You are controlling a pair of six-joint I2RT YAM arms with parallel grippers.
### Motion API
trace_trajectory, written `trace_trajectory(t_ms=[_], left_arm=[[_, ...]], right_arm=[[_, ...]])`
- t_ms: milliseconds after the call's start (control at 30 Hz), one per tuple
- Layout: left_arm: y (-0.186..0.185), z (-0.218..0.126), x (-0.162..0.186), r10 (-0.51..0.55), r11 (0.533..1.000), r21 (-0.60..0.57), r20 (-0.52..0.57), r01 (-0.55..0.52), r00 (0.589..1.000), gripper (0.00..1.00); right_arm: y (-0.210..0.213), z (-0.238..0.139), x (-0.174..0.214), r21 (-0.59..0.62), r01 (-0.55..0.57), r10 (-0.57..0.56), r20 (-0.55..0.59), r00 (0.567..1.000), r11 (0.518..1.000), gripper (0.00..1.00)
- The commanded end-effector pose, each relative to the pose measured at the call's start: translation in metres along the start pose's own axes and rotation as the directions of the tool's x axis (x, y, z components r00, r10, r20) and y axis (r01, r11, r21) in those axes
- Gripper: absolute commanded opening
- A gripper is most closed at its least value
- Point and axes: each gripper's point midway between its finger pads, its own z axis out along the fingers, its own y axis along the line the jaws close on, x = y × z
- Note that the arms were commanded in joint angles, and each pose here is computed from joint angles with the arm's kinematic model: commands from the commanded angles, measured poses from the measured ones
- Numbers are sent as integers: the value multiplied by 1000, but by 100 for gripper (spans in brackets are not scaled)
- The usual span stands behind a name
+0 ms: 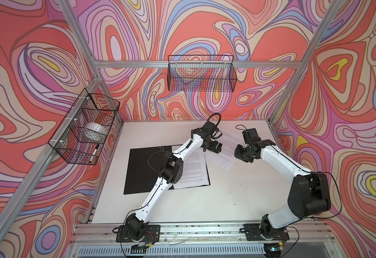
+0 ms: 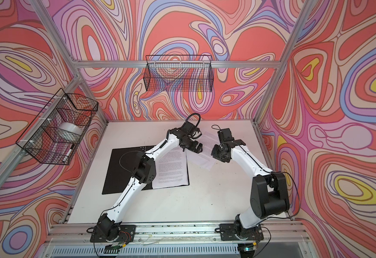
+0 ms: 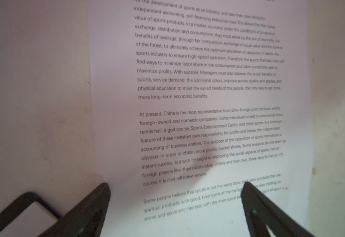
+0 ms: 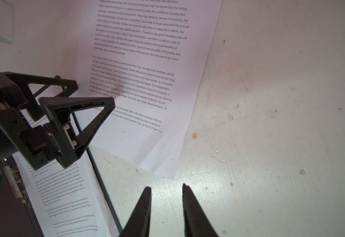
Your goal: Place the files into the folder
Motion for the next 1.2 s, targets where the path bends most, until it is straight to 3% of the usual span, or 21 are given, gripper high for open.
trace_trajectory(t_ms=[0,200,333,533,1167], left_arm=[[-18,8,25,-23,998,63,-95,29,995,100],[-39,-9,24,-9,988,151,-101,24,995,100],[-35,-30,4,25,996,91,-27,-22,999,100],[-29,-48,-21,47,998,26,67,-49,997,100],[-18,-17,-4,-14,999,44,9,14,1000,100]], right_arm=[[-1,-1,-4,14,-8,8,16,1000,1000,29],[-12,3,-9,44,-39,38,29,999,998,35],[-25,2,-20,38,-89,87,52,995,995,41],[-52,13,-38,-9,-173,173,43,984,985,43],[-81,56,-46,-58,-243,240,-45,970,968,44]])
